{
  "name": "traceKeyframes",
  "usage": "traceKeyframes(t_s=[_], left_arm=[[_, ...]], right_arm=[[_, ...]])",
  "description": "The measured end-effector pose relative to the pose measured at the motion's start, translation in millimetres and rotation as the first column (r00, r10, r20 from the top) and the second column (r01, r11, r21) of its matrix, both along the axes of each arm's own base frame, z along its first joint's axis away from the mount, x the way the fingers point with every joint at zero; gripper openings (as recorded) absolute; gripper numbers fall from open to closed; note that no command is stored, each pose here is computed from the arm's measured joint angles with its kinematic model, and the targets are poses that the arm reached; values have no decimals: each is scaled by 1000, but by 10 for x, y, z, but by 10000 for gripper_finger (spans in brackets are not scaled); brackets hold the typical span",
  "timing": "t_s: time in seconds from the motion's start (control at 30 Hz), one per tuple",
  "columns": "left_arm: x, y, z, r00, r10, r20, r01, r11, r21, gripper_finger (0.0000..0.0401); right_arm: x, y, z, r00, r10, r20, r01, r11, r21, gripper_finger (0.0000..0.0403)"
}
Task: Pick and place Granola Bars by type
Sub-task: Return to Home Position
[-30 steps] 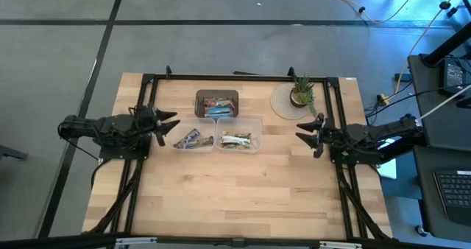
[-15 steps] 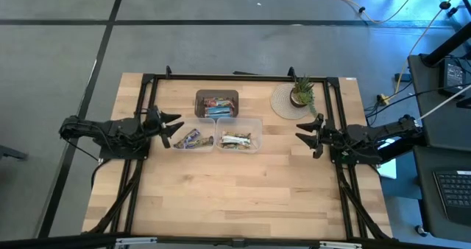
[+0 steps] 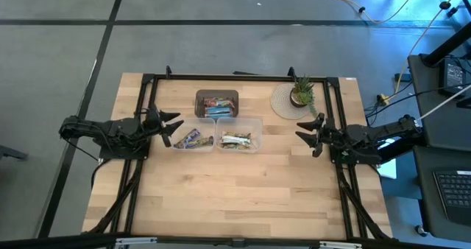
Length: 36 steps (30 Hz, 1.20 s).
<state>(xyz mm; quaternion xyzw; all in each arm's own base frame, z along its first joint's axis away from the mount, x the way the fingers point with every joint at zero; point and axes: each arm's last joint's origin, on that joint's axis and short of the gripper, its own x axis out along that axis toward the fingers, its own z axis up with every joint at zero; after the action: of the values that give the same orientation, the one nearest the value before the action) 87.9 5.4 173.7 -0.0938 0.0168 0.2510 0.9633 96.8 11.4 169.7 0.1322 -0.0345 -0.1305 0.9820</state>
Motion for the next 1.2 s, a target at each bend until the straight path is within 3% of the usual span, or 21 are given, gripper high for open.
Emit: traceKeyframes(t_s=[0.17, 0.27, 0.53, 0.7, 1.2], left_arm=[[0, 0, 0, 1000, 0, -2, 0, 1000, 2, 170], [0, 0, 0, 1000, 0, -1, 0, 1000, 2, 147], [1, -2, -1, 1000, -6, 1, 6, 1000, -4, 11], [-10, 17, -1, 998, 63, -30, -61, 996, 59, 16], [-10, 17, -1, 997, 66, -31, -64, 996, 62, 19]], right_arm=[[0, 0, 0, 1000, 2, 16, -3, 998, 59, 204], [0, 0, 0, 1000, 2, 23, -4, 997, 82, 204], [0, 0, 0, 1000, 2, 23, -3, 997, 81, 204], [0, 0, 1, 1000, 1, 23, -3, 997, 80, 204], [0, 0, 1, 1000, 1, 22, -3, 997, 78, 204]])
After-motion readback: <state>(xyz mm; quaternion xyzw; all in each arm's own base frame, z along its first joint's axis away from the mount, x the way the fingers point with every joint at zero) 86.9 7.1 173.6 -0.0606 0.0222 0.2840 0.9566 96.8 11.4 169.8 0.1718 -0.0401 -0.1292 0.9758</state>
